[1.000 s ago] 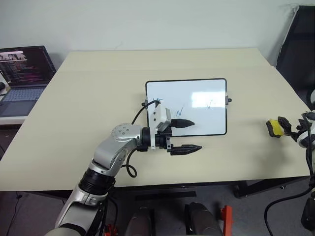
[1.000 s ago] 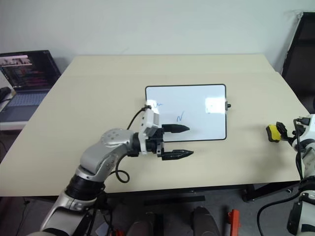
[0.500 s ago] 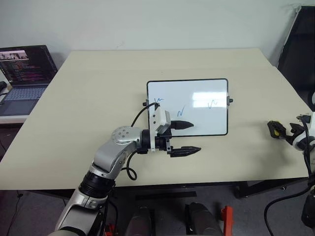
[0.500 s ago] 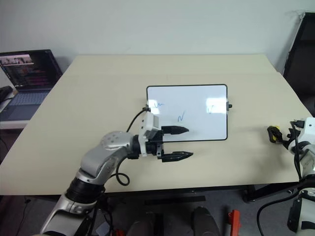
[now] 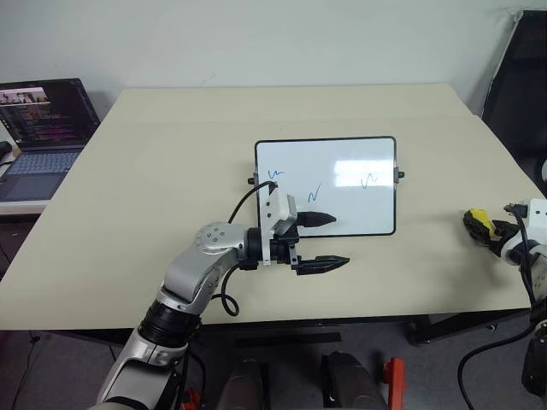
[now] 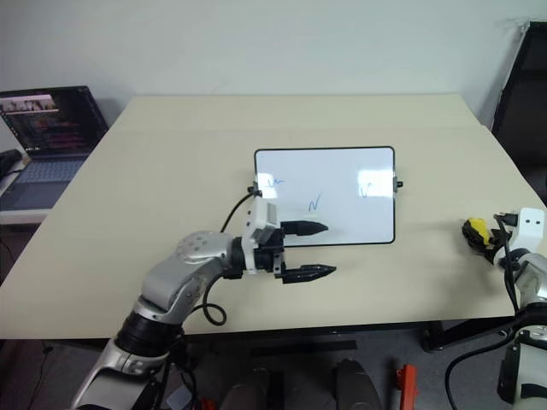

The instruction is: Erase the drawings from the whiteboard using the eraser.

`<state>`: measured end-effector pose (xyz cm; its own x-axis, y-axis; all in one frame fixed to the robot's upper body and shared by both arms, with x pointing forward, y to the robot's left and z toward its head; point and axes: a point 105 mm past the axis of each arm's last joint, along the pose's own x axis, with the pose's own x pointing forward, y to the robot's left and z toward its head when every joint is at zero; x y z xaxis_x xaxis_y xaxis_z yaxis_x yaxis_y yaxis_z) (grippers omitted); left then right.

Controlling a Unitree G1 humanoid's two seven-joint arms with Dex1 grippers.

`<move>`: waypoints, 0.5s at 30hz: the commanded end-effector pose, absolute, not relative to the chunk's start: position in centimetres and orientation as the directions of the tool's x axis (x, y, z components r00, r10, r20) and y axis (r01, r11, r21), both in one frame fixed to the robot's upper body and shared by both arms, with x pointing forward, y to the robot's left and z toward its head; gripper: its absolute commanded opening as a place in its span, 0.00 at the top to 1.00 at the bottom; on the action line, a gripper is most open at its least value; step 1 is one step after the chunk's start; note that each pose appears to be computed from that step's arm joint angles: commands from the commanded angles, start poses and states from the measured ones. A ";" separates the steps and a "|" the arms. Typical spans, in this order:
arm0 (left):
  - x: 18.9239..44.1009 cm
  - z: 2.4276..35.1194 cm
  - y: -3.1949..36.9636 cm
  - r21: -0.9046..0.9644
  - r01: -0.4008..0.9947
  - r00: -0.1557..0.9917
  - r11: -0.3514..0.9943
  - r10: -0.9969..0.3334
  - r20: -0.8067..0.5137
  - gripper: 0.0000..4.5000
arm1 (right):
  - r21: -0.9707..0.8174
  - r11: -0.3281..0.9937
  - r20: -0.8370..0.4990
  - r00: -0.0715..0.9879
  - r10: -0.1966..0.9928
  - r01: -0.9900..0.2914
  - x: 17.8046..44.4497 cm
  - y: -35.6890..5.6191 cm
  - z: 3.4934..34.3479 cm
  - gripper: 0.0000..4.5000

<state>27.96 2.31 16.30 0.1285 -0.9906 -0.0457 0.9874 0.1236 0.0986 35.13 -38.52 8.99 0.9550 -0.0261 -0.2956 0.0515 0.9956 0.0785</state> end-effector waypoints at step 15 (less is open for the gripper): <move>28.9 17.2 4.8 0.140 0.967 0.222 0.213 -0.974 -0.052 0.00 | 0.050 0.998 -0.065 0.997 0.036 -0.032 36.0 -37.4 16.0 0.74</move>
